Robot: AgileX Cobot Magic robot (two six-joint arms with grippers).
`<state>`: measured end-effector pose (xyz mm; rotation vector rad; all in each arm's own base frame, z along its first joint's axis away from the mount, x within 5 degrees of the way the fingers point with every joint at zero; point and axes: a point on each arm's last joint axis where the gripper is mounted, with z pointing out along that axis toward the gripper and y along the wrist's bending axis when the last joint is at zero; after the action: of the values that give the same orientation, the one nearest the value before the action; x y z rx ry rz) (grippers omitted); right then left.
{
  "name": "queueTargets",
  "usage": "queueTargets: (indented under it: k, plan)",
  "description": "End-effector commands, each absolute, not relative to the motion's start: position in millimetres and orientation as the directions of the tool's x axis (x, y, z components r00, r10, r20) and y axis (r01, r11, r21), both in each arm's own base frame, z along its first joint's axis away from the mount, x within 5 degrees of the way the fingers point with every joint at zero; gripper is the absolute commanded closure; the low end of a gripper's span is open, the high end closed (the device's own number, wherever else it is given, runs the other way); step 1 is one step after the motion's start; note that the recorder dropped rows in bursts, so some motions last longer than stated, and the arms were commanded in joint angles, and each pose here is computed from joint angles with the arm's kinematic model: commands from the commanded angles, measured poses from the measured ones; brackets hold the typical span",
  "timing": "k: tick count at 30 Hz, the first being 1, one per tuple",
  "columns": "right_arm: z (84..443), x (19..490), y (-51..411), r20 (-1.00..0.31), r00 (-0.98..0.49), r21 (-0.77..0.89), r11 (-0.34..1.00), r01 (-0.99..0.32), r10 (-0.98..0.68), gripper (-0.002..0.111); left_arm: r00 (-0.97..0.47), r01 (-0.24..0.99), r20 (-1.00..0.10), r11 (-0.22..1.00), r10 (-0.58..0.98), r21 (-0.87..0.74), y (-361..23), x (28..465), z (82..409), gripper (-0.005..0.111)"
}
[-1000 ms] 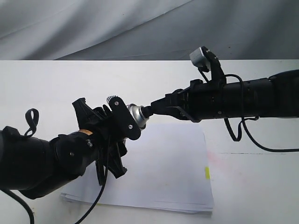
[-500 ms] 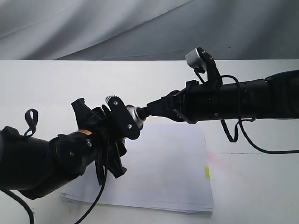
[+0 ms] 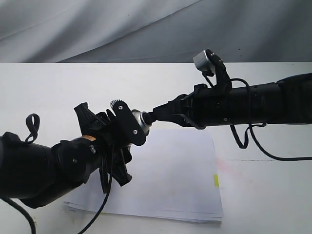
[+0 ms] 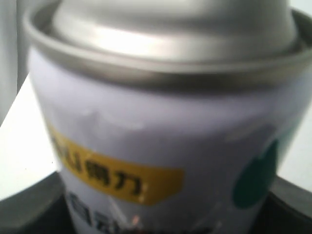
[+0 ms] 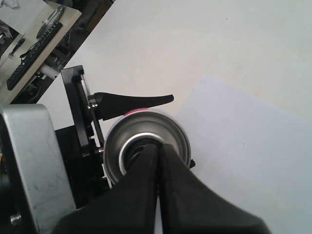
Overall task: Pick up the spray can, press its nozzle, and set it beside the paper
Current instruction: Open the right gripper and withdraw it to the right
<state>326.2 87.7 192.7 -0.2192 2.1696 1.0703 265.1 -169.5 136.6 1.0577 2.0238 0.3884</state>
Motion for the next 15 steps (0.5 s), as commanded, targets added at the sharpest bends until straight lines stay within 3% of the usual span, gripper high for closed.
queueTargets:
  k: [1, 6, 15]
  plan:
    - [192.0, 326.0, 92.1, -0.662, -0.740, 0.621, 0.640, -0.452, 0.120, 0.108, -0.296, 0.522, -0.526, 0.596, 0.797, 0.610, -172.2, 267.8, 144.3, 0.107]
    - [196.8, 325.2, 87.9, -0.685, -0.722, 0.571, 0.686, -0.452, 0.095, 0.108, -0.296, 0.513, -0.526, 0.597, 0.797, 0.616, -171.6, 268.3, 144.9, 0.107]
    - [246.5, 311.0, 40.6, -0.766, -0.625, 0.450, 0.819, -0.356, 0.149, 0.108, -0.309, 0.489, -0.539, 0.617, 0.784, 0.616, -170.3, 269.2, 145.9, 0.107]
